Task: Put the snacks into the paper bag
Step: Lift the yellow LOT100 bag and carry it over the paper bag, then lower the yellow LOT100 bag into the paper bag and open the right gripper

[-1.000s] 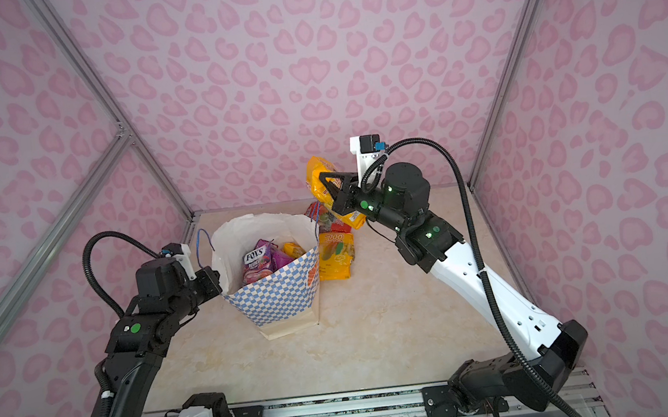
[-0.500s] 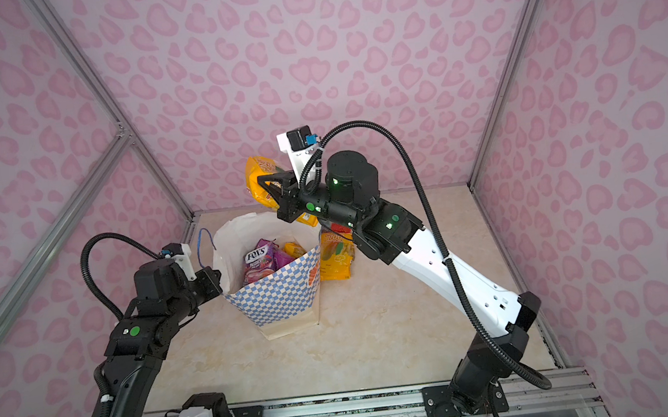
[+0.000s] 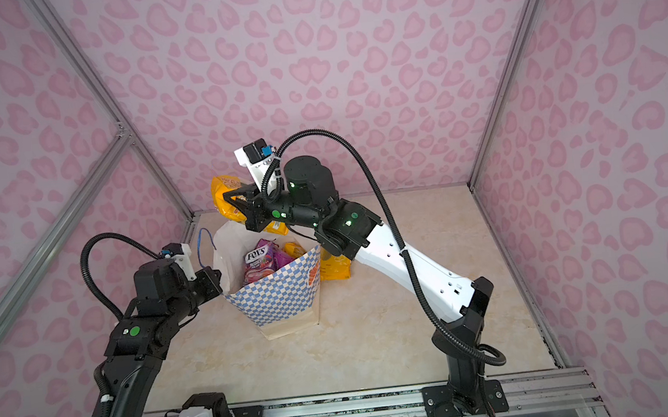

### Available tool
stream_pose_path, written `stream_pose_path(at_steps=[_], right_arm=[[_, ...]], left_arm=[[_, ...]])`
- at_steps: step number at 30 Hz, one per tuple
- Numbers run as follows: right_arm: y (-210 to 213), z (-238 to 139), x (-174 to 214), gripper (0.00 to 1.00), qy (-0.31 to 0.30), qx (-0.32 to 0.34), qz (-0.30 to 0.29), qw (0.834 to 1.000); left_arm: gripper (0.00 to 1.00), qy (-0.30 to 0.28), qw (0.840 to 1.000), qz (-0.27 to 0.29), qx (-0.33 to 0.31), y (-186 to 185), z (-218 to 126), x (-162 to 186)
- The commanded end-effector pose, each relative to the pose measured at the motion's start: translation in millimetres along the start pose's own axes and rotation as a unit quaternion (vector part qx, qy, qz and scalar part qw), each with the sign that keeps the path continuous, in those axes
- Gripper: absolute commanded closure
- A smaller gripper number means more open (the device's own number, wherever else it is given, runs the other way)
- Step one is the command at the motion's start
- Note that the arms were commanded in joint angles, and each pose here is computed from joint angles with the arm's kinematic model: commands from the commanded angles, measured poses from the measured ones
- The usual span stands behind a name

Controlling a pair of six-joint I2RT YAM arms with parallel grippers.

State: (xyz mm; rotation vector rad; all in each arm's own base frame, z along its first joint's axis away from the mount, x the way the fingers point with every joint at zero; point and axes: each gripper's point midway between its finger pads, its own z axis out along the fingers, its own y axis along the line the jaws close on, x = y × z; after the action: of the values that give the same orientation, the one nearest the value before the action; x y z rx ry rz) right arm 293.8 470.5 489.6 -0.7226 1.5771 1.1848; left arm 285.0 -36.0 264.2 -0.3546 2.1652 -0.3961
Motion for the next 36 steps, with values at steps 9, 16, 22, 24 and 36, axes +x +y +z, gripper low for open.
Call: stream_pose_path(at_steps=[9,16,22,24,36], right_arm=[[-82,45,75,1.0,0.078,0.014,0.073,0.994],[-132,53,120,1.0,0.122,0.067,0.061,0.988],[-137,58,150,1.0,0.161,0.055,0.07,0.983],[-136,56,160,1.0,0.17,0.06,0.06,0.982],[-149,62,228,1.0,0.253,0.072,0.076,0.962]], left_arm=[[0.92,-0.02,1.0,0.004,0.013,-6,-1,-10],[0.92,-0.019,1.0,0.004,0.012,-6,0,-10],[0.93,-0.017,1.0,0.004,0.011,-5,1,-10],[0.93,-0.017,1.0,0.004,0.011,-5,1,-10],[0.92,-0.015,1.0,0.003,0.012,-5,2,-9]])
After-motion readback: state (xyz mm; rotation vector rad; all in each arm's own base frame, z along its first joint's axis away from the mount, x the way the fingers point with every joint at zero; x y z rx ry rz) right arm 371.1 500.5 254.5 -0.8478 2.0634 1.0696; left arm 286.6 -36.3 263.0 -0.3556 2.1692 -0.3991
